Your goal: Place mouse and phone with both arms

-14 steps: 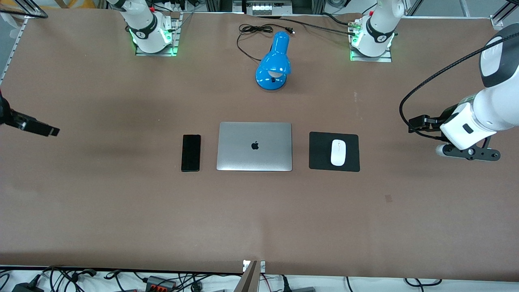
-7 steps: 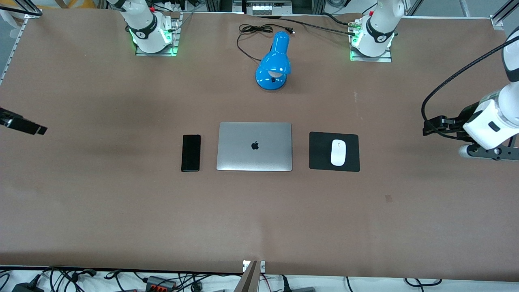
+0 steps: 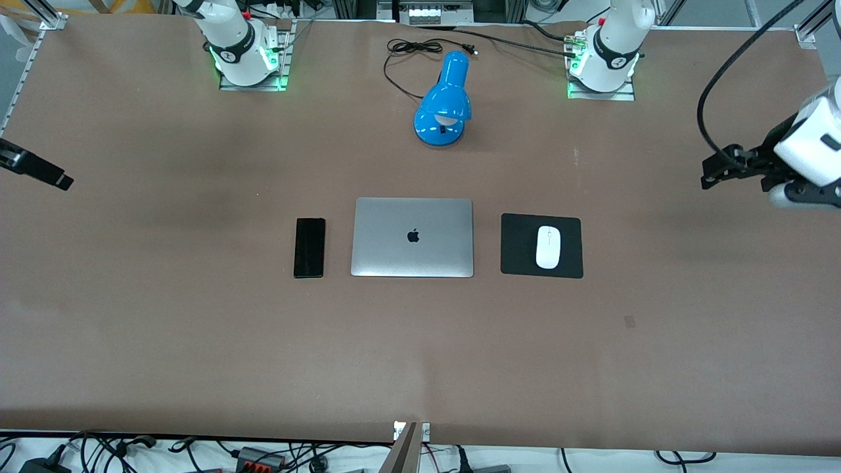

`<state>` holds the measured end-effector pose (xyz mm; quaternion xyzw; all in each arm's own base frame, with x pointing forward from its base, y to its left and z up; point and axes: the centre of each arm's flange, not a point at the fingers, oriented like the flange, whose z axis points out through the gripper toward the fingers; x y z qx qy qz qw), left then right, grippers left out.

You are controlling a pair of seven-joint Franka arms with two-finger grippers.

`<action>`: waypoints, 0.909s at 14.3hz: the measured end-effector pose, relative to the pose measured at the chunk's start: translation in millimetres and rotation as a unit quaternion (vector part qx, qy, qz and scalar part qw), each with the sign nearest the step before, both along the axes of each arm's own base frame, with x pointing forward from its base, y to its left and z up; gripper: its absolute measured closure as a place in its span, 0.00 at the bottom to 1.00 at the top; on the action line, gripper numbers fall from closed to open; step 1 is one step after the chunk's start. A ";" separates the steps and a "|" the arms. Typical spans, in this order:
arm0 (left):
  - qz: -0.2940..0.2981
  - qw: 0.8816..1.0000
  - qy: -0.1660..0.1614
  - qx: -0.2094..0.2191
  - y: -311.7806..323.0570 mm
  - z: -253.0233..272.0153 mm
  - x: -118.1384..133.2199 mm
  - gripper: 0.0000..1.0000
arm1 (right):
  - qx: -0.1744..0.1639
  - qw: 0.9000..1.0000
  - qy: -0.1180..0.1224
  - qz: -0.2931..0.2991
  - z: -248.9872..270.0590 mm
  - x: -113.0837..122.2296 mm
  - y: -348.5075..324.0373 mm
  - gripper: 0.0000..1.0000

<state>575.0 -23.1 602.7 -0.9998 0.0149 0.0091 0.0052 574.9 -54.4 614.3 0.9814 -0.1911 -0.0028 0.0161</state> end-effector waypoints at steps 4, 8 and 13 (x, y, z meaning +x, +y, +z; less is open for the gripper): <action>0.002 1.000 0.002 0.001 2.1 -13.7 -17.8 0.00 | 0.000 1.000 -0.004 -0.014 0.0 -9.4 -20.4 0.00; 0.005 1.000 0.001 0.001 5.1 -17.6 -17.1 0.00 | 0.004 0.999 0.002 0.042 -4.0 -11.3 -32.7 0.00; 0.001 1.000 -0.002 0.001 1.6 -13.5 -18.4 0.00 | 0.008 0.998 0.006 0.066 -13.3 -3.3 -15.1 0.00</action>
